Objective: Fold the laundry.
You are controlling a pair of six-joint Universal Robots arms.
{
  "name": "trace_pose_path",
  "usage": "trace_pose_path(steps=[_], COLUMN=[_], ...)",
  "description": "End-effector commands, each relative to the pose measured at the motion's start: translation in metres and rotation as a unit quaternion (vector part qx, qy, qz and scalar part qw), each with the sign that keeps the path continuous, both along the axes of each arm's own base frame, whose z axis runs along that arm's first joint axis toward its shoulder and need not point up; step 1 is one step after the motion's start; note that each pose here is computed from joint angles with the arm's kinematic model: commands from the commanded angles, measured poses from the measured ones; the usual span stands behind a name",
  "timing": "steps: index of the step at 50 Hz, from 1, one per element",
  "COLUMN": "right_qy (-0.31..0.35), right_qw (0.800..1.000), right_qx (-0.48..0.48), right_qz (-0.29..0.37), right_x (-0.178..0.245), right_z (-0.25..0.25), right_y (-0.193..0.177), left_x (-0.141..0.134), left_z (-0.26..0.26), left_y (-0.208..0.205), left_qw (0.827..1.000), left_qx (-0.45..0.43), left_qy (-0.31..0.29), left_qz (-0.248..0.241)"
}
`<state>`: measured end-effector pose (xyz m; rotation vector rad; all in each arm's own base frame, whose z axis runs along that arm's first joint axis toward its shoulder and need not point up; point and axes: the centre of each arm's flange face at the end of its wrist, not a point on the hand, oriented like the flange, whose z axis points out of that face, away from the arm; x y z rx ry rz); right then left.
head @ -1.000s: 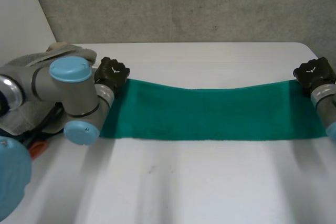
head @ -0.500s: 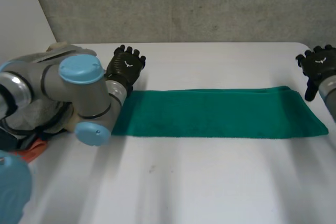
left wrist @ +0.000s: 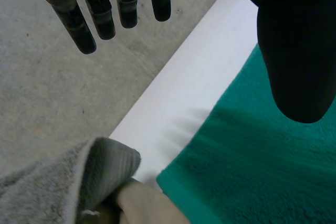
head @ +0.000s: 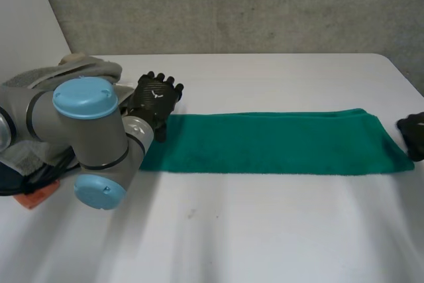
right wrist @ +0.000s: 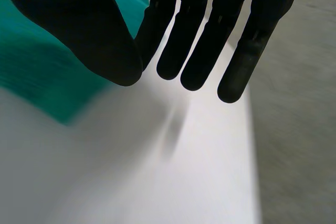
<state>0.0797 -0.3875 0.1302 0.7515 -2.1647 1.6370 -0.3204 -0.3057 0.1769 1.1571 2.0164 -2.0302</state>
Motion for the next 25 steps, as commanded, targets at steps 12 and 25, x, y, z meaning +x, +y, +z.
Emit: trace_pose_path(steps=[12, 25], right_qy=[0.089, -0.112], right_qw=[0.995, 0.990], right_qx=[-0.037, 0.022], right_qz=[-0.020, 0.077], right_x=[-0.039, -0.002], right_z=[0.021, 0.026], right_y=[-0.007, 0.021], left_x=[0.011, 0.011], left_z=[0.024, 0.030], left_y=[0.021, 0.026], left_qw=[1.000, 0.999], left_qx=[-0.009, 0.006], left_qy=[0.008, 0.048], left_qz=[-0.002, -0.001])
